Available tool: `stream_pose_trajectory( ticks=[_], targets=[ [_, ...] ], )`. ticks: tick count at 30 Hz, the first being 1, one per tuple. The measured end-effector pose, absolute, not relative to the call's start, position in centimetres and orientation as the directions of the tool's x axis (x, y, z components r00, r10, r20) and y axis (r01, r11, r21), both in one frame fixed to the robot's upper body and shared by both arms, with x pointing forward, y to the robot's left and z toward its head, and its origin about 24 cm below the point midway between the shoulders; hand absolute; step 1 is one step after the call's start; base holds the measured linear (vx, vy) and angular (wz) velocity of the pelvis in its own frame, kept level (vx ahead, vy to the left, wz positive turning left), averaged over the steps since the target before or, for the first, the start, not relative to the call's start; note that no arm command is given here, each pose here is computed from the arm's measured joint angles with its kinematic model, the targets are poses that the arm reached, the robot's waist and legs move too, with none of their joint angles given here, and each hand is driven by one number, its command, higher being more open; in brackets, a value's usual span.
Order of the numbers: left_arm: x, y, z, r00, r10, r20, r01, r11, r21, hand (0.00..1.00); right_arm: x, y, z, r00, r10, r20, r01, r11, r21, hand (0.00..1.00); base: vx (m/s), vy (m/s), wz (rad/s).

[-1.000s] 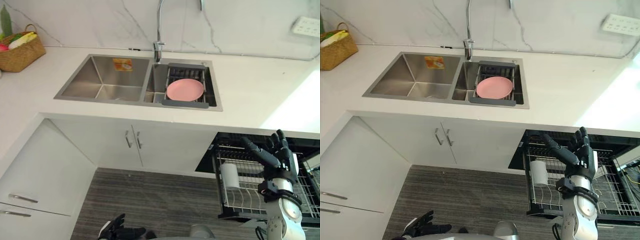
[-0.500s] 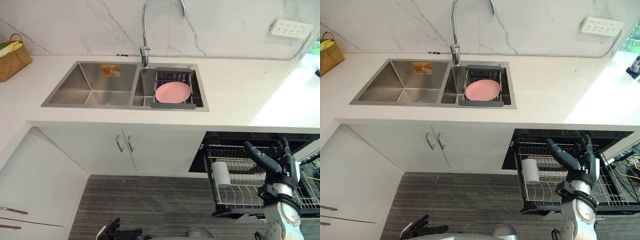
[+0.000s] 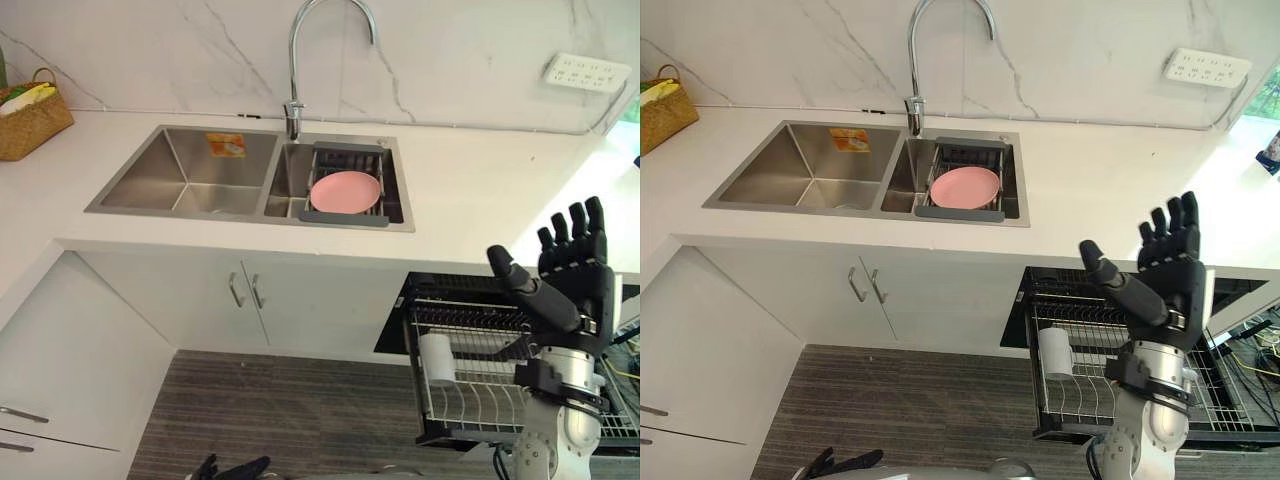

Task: Walk over to the sink, pick up the cup, carry it to the dishwasher, place the cup inside the dishwasher, then close the dishwasher door

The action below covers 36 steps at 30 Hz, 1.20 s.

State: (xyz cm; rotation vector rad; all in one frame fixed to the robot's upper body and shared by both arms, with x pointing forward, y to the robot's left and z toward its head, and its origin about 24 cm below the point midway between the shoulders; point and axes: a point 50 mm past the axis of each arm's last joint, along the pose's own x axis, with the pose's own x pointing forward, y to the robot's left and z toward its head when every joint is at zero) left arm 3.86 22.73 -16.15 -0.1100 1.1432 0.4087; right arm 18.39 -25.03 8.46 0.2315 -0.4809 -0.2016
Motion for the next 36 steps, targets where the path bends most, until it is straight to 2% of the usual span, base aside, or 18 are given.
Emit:
stream_pose_trajectory(
  ticks=[5, 9, 10, 13, 18, 21, 24, 28, 34, 36],
  targets=[
    [3.6, 22.3, -16.2, 0.353, 0.281, -0.893, -0.472, 0.877, 0.090, 1.00, 19.1, -23.7, 9.0, 0.873, -0.095, 0.478, -0.036, 0.966, 0.256, 1.00, -0.03, -0.012, -0.02],
    [3.4, 22.0, -16.3, 0.354, 0.262, -0.898, -0.631, 0.775, -0.023, 1.00, 18.9, -23.6, 11.0, 0.833, 0.006, 0.554, -0.128, 0.975, 0.181, 1.00, -0.03, 0.013, 0.19],
    [3.3, 21.8, -16.4, 0.356, 0.251, -0.900, -0.669, 0.741, -0.058, 1.00, 18.9, -23.7, 11.8, 0.810, 0.013, 0.586, -0.133, 0.977, 0.164, 1.00, 0.01, 0.062, 0.20],
    [3.1, 21.4, -16.5, 0.362, 0.218, -0.906, -0.680, 0.727, -0.096, 1.00, 19.4, -23.9, 12.8, 0.776, -0.013, 0.630, -0.121, 0.978, 0.169, 1.00, 0.00, 0.120, 0.06],
    [1.7, 20.8, -16.8, 0.343, 0.199, -0.918, -0.743, 0.655, -0.136, 1.00, 20.3, -23.0, 12.7, 0.775, -0.001, 0.632, -0.151, 0.971, 0.187, 1.00, 0.16, 0.300, -0.49],
    [2.5, 21.6, -16.7, 0.348, 0.201, -0.916, -0.717, 0.686, -0.122, 1.00, 20.1, -22.9, 12.5, 0.783, -0.008, 0.622, -0.144, 0.971, 0.193, 1.00, 0.29, 0.339, -0.33],
    [3.1, 22.0, -16.8, 0.330, 0.186, -0.925, -0.691, 0.716, -0.103, 1.00, 19.7, -23.8, 12.2, 0.792, -0.083, 0.604, -0.068, 0.972, 0.224, 1.00, 0.24, 0.153, -0.04],
    [2.3, 22.7, -16.6, 0.309, 0.183, -0.933, -0.588, 0.808, -0.036, 1.00, 19.7, -24.0, 12.1, 0.806, -0.143, 0.575, 0.041, 0.982, 0.186, 1.00, 0.28, 0.079, -0.10],
    [2.2, 22.5, -16.6, 0.310, 0.194, -0.931, -0.574, 0.818, -0.021, 1.00, 19.7, -24.1, 12.0, 0.806, -0.154, 0.572, 0.053, 0.981, 0.189, 1.00, 0.34, -0.051, -0.27],
    [2.8, 22.6, -16.3, 0.354, 0.200, -0.914, -0.560, 0.828, -0.035, 1.00, 20.0, -24.1, 12.0, 0.798, -0.177, 0.576, 0.065, 0.976, 0.210, 1.00, 0.25, -0.041, -0.61]
  ],
)
